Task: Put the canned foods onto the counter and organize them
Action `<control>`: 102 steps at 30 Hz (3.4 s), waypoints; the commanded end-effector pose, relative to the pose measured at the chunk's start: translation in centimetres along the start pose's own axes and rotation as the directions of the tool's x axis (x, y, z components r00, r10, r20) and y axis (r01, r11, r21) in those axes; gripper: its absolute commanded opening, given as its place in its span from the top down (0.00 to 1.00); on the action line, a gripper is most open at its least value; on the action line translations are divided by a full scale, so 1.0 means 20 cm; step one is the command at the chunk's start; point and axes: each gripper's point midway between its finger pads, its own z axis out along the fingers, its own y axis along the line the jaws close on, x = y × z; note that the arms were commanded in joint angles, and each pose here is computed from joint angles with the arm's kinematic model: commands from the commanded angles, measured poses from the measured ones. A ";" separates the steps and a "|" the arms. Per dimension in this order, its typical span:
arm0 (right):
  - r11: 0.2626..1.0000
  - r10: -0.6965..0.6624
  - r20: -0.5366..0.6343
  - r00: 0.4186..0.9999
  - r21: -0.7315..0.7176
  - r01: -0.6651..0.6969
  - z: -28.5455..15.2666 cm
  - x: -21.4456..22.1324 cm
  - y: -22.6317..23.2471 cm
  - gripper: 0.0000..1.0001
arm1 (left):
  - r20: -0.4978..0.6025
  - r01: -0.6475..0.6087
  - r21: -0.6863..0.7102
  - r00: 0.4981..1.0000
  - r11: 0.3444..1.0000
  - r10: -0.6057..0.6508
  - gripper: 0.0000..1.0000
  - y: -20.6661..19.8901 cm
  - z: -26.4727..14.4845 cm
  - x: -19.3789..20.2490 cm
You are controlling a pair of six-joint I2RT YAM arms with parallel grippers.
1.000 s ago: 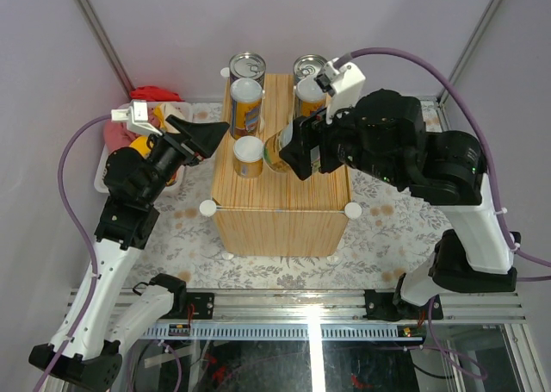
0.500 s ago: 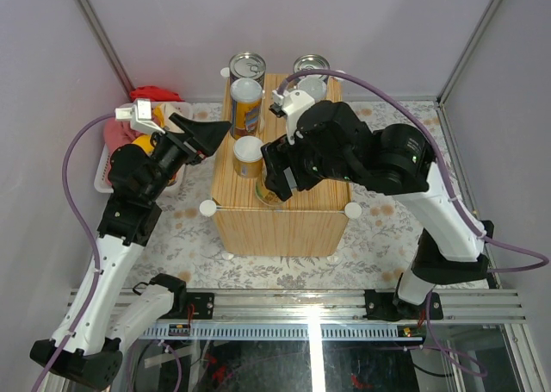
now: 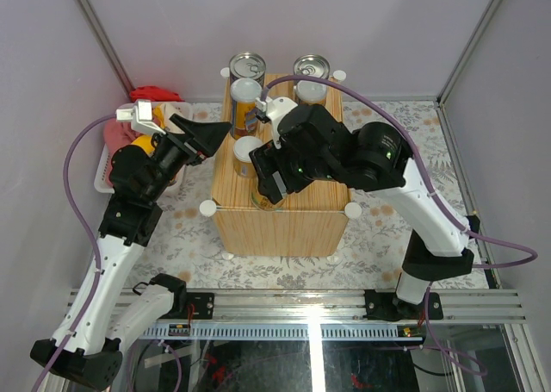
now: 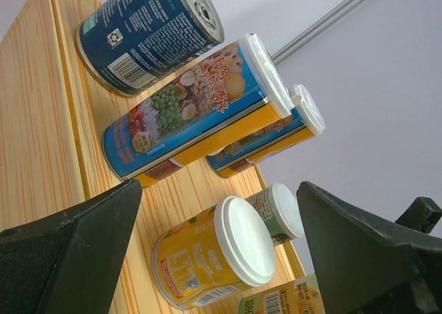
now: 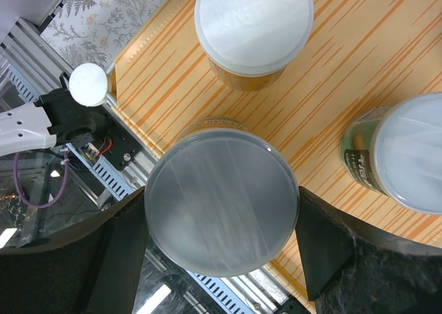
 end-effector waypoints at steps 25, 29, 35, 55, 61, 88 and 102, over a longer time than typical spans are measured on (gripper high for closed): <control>0.999 -0.015 0.039 0.999 -0.041 0.016 0.03 -0.07 0.06 0.15 | 0.033 -0.008 0.066 0.999 0.998 0.006 0.06 -0.07 0.01 -0.04; 0.999 -0.016 0.041 0.999 -0.040 0.018 0.03 -0.07 0.06 0.06 | 0.033 -0.008 0.071 0.999 0.997 0.006 0.06 -0.08 0.01 -0.04; 0.999 -0.014 0.055 0.998 -0.035 0.016 0.01 -0.08 0.05 0.00 | 0.034 -0.009 0.069 0.999 0.998 0.007 0.06 -0.08 0.02 -0.05; 0.999 0.031 0.300 0.954 -0.048 -0.017 -0.32 -0.25 -0.03 0.00 | 0.123 -0.070 -0.036 0.990 0.997 0.074 0.06 -0.05 -0.03 -0.18; 0.991 0.063 0.484 0.873 0.076 -0.114 -0.52 -0.33 -0.23 0.00 | 0.161 -0.098 -0.116 0.980 0.988 0.116 0.06 0.00 -0.04 -0.23; 0.405 0.280 0.429 0.859 0.758 -0.511 -0.36 0.45 -1.75 0.01 | 0.157 -0.180 -0.582 0.932 0.793 0.327 0.00 0.75 -0.06 -0.30; 0.275 0.274 0.585 0.763 0.713 -0.645 -0.39 0.65 -1.77 0.01 | 0.151 -0.138 -0.640 0.942 0.756 0.300 0.00 0.95 -0.11 -0.19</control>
